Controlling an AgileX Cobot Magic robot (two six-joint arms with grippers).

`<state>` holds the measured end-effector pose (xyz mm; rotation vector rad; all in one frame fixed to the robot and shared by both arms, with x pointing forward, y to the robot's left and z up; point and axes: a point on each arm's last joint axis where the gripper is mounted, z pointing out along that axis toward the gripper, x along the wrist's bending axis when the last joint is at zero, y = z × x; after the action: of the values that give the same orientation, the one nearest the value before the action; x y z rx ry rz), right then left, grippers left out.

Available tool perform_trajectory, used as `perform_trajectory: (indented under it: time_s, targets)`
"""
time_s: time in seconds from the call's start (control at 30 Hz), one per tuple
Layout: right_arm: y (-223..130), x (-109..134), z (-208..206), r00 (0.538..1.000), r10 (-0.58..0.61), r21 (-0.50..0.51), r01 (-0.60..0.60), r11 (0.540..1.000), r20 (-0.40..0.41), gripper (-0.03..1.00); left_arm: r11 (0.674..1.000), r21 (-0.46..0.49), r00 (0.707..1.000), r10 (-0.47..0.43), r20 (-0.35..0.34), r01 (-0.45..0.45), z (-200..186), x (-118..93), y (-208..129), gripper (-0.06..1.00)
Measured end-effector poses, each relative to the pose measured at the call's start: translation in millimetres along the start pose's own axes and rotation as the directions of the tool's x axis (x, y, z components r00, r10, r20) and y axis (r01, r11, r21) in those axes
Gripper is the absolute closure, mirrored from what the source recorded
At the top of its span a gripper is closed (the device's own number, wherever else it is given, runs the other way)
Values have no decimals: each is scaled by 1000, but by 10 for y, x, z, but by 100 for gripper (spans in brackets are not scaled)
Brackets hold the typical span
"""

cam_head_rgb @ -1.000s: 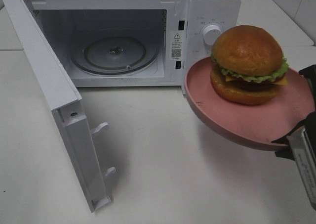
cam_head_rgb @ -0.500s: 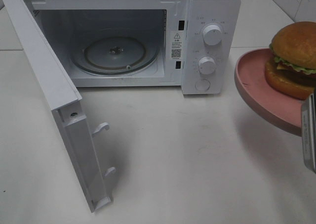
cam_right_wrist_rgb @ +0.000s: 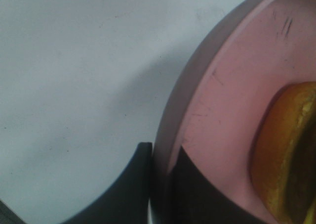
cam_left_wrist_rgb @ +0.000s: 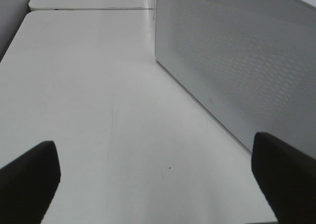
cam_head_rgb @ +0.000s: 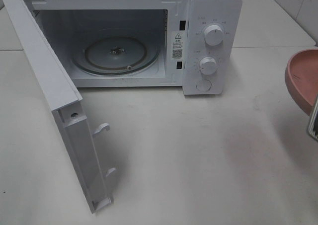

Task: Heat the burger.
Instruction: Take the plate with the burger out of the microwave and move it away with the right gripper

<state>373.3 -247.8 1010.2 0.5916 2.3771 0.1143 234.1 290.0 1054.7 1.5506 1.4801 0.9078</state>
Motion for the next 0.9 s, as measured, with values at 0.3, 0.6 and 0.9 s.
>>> perform_trajectory:
  time_s: [0.3,0.6,0.9]
  targets:
    - [85,64,313,989,151,160,-149,976,0,91,1000,0,1000,0,0,0,0,0,0,-3]
    - [257,89,629,924,374,285,-380,880,78,91,1000,0,1000,0,0,0,0,0,0,-3]
    - [350,198,996,886,436,389,-462,797,160,91,1000,0,1000,0,0,0,0,0,0,-3]
